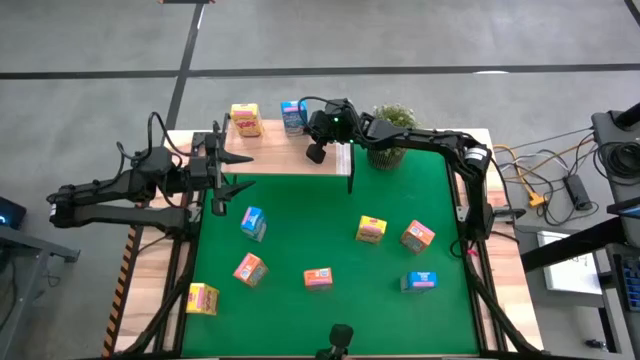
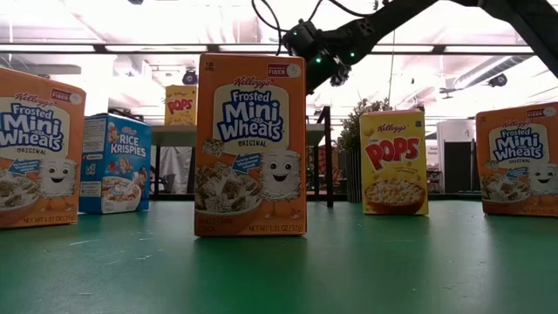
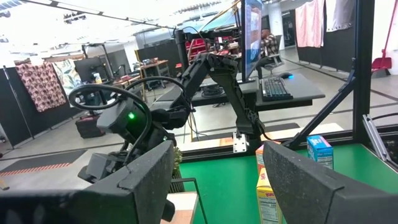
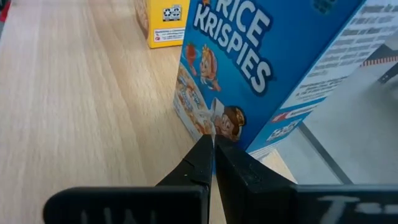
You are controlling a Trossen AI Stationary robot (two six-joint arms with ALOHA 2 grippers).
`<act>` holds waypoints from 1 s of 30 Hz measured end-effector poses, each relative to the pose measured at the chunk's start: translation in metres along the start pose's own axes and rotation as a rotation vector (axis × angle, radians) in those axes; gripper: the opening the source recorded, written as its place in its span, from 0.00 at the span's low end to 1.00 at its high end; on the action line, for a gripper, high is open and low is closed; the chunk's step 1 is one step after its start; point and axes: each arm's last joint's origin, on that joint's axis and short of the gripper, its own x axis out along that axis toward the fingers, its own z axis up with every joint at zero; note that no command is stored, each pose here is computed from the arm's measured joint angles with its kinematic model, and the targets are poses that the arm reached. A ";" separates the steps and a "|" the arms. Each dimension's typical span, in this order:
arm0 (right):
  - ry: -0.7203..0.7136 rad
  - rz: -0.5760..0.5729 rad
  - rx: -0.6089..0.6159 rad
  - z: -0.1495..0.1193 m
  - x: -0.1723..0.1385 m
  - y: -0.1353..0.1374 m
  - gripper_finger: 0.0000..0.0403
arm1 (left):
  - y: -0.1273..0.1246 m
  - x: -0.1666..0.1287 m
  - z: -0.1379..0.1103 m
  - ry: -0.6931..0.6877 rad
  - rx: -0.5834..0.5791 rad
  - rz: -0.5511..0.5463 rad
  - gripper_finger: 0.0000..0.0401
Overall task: Stack cereal on shelf
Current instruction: Put the top right blue cereal box on the shelf, then put the middle orange cereal box on the shelf
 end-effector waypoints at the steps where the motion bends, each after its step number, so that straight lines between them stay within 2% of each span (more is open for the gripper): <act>1: -0.002 0.003 0.000 0.000 0.000 0.000 0.02 | 0.000 0.000 0.000 0.000 0.000 0.000 0.58; 9: -0.092 -0.010 -0.003 0.004 0.008 0.001 0.02 | 0.000 0.000 0.000 -0.001 0.000 0.000 0.58; 30: -0.123 0.009 0.019 0.002 0.015 0.006 0.02 | 0.000 0.000 0.000 -0.002 0.000 0.001 0.58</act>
